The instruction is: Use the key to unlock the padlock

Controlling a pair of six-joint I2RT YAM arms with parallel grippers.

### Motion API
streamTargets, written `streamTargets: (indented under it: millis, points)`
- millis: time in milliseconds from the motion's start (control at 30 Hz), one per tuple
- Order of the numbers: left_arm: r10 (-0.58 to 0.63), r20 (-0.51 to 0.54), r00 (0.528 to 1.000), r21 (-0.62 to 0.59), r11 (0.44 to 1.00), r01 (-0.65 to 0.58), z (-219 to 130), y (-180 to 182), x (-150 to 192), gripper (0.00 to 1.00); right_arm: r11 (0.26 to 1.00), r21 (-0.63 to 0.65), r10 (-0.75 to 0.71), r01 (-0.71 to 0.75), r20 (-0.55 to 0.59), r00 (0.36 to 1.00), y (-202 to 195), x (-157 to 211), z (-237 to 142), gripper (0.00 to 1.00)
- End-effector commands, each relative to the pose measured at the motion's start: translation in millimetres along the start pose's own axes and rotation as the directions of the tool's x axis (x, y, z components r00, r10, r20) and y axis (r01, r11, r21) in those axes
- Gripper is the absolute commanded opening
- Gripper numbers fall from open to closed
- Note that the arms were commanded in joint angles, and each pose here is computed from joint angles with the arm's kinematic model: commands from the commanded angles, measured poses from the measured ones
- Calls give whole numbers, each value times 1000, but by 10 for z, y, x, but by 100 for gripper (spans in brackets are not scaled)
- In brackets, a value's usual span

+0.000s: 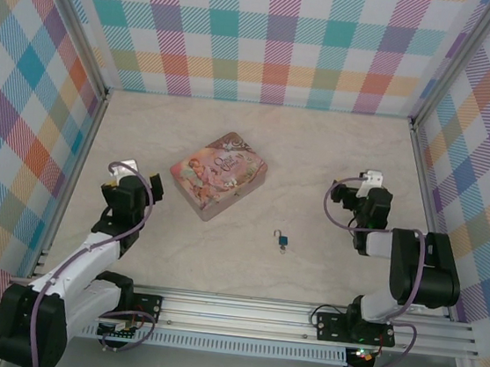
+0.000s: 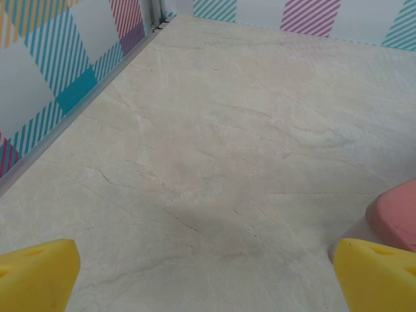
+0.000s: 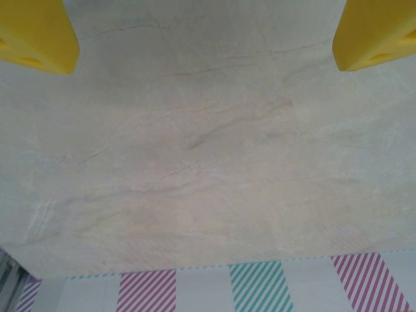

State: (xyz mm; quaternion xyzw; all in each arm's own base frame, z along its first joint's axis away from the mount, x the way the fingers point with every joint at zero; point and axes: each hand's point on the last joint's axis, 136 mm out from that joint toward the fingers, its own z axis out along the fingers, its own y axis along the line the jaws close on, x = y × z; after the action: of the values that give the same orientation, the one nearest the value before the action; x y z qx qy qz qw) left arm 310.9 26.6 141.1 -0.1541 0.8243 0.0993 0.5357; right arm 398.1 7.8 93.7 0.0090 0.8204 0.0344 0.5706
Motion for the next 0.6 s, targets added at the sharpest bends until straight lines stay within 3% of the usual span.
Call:
streamTargets:
  millis: [0, 567]
  points:
    - [-16, 64, 998, 16, 1000, 15, 44, -44, -221, 100, 999, -33, 16, -16, -15, 1000, 56, 22, -6, 100]
    - [90, 132, 987, 169, 979, -112, 354, -473, -127, 100, 999, -32, 14, -14, -14, 1000, 58, 20, -7, 100]
